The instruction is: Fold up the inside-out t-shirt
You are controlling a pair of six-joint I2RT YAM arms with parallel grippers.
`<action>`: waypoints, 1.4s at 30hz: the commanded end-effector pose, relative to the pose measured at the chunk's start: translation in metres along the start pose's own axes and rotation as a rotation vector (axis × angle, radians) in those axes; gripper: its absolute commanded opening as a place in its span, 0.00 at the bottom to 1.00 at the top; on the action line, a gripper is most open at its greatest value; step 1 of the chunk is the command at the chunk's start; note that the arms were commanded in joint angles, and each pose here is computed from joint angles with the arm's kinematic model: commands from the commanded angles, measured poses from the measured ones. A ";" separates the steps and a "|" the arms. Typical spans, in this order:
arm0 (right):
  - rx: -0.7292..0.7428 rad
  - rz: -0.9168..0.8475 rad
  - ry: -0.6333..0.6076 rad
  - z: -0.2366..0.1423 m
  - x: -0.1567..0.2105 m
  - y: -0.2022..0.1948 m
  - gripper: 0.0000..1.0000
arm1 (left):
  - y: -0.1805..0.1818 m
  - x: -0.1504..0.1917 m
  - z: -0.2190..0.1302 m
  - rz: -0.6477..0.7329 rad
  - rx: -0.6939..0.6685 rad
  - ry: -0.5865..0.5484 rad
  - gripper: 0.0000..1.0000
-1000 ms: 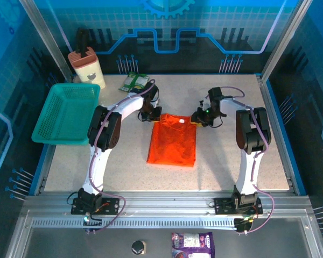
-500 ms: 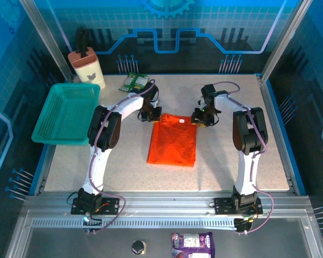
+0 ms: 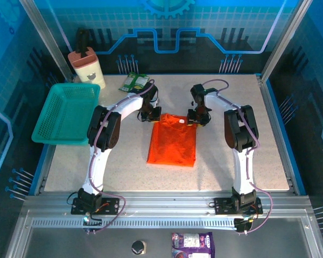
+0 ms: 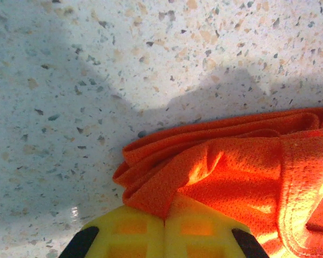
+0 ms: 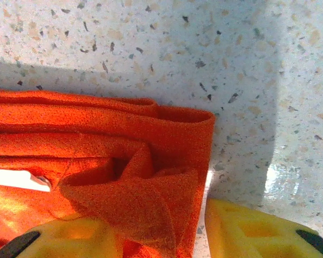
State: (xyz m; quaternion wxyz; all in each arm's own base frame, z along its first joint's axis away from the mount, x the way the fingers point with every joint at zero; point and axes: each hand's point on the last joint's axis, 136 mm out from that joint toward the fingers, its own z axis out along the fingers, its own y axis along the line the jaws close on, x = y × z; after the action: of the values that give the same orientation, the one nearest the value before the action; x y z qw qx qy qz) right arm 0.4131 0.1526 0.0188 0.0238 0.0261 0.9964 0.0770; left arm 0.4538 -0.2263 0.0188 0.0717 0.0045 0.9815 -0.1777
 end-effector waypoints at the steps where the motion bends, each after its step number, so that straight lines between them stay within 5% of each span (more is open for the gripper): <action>1: 0.013 -0.002 0.071 0.023 0.016 0.009 0.42 | 0.013 0.028 0.017 -0.026 -0.028 0.097 0.00; 15: 0.011 0.013 0.058 0.024 0.014 0.011 0.28 | 0.012 0.027 0.016 -0.023 -0.033 0.100 0.00; 25: -0.005 0.016 0.006 0.009 0.005 0.007 0.01 | 0.011 0.018 0.006 -0.011 -0.043 0.050 0.00; 42: -0.196 -0.076 -0.375 -0.100 -0.037 0.021 0.00 | -0.025 -0.029 -0.085 -0.030 0.173 -0.225 0.00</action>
State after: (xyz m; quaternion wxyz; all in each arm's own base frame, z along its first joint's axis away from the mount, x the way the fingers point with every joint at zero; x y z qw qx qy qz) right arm 0.4357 0.1592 0.0964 0.1671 0.0072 0.9746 0.1492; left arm 0.4609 -0.2189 0.0760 0.1454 -0.0106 0.9653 -0.2168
